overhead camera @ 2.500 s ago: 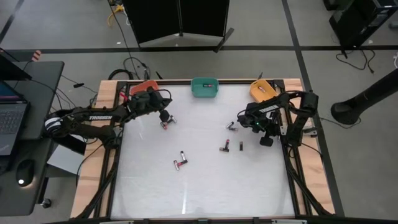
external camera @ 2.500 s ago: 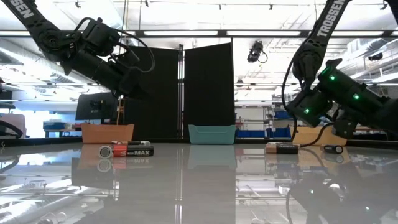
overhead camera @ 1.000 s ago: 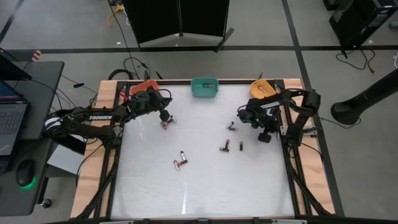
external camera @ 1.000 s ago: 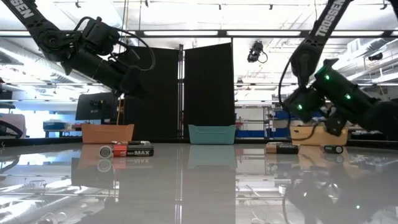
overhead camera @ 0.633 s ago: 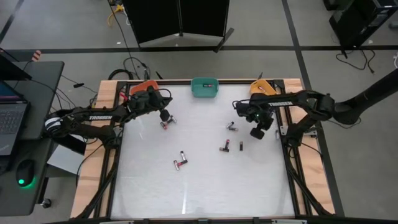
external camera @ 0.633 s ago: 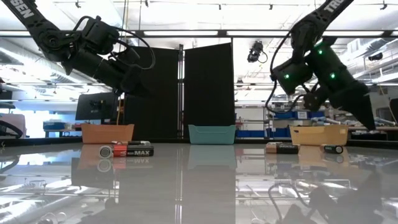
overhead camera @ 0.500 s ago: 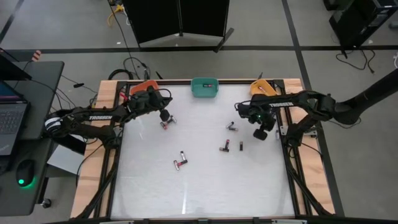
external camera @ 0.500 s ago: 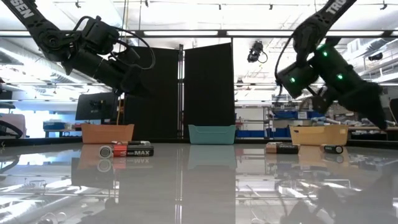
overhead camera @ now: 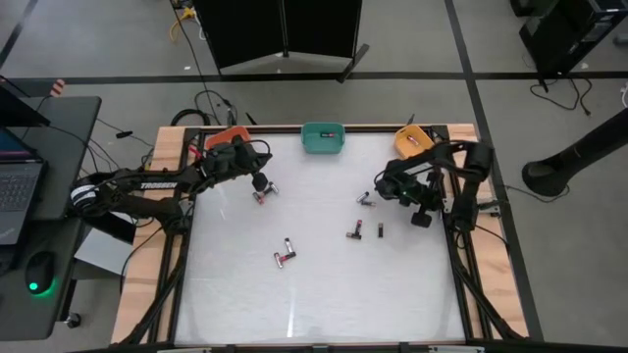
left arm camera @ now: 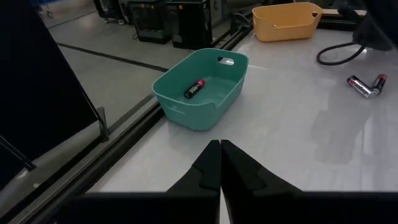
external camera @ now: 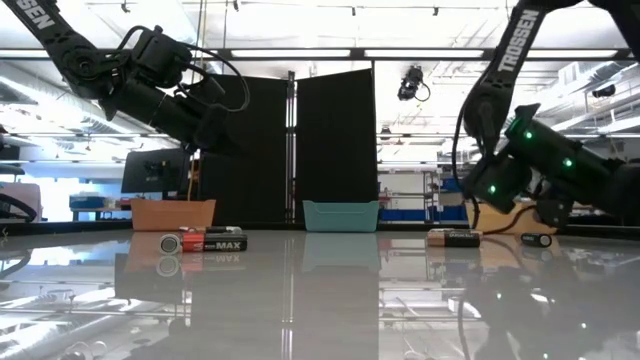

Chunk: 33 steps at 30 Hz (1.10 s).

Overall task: Sort batteries
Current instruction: Put the silver battery into the yellow bin

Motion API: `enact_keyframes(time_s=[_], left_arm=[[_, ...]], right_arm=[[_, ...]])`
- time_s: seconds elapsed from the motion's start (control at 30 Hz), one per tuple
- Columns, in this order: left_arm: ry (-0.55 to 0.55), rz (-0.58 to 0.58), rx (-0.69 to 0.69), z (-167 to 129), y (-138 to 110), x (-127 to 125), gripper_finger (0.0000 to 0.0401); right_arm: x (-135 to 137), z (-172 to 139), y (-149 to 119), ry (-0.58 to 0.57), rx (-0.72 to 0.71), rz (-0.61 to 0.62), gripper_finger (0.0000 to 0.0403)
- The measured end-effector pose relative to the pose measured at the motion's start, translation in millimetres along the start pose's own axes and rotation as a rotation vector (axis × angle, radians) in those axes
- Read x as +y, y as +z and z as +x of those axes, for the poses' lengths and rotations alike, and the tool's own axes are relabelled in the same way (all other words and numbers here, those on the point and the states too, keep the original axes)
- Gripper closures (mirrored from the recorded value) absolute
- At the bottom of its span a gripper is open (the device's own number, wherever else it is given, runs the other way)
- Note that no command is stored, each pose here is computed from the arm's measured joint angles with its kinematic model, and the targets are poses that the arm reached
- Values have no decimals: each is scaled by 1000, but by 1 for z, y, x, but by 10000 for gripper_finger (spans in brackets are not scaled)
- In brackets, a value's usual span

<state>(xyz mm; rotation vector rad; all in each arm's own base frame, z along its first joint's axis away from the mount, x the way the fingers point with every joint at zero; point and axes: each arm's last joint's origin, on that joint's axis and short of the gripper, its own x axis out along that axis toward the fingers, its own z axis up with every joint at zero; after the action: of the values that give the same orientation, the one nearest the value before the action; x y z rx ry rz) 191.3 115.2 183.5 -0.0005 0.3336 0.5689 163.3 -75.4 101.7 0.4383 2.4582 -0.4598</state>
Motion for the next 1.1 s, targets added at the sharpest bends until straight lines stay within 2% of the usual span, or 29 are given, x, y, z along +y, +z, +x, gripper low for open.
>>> enact_keyframes(time_s=[0.5, 0.63, 0.83, 0.93, 1.03, 1.1], left_arm=[[0, 2, 1, 0, 0, 0, 390], [0, 3, 1, 0, 0, 0, 390], [0, 3, 0, 0, 0, 0, 390], [0, 3, 0, 0, 0, 0, 390], [0, 3, 1, 0, 0, 0, 390], [0, 3, 5, 0, -1, 0, 390]], right_arm=[[3, -2, 3, 35, -48, -14, 393], [6, -16, 1, 33, -134, -40, 393], [8, -52, -13, 46, -321, -46, 393], [8, -69, -25, 120, -416, 33, 393], [6, -76, -38, 250, -451, 214, 387], [6, -73, -46, 280, -466, 307, 380]])
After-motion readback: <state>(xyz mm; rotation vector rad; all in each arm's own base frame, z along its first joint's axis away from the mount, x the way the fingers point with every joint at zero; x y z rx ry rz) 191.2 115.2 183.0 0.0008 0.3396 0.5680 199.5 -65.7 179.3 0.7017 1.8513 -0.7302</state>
